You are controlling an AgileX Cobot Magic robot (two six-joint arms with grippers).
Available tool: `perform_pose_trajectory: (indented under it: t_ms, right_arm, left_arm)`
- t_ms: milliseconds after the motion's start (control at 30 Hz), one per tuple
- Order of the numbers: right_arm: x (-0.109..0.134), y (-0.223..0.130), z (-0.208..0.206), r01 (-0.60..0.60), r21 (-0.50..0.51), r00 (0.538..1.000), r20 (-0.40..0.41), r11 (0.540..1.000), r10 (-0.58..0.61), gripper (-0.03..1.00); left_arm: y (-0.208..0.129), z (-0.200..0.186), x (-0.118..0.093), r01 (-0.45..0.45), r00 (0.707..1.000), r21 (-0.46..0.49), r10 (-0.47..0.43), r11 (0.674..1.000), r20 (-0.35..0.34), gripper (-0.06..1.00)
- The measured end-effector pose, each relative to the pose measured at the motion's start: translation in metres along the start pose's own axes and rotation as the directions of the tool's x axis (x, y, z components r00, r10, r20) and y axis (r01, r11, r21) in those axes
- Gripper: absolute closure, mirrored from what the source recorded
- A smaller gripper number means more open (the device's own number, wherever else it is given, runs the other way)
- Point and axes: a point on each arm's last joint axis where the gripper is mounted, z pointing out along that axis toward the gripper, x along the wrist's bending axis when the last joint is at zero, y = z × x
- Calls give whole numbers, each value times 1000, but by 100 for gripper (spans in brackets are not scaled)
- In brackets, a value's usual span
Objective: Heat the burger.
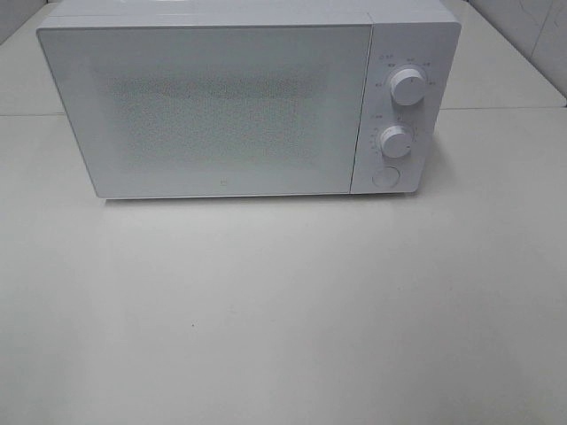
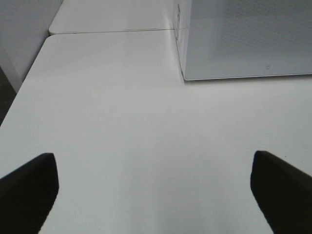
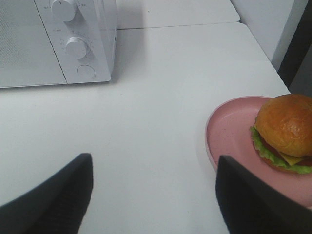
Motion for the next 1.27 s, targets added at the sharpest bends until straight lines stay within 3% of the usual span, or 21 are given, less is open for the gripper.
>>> perform_pose_trajectory:
  t_ms: [133,1267]
  right_arm:
    - [0,0,0,0,0,1000,0,1000,0,29]
    - [0,0,0,0,0,1000,0,1000,0,29]
  left_arm:
    - [0,0,0,-13,1000,-4,13,1000,29,-5]
    - [0,0,0,-13,1000,-5,13,1000,28,-5]
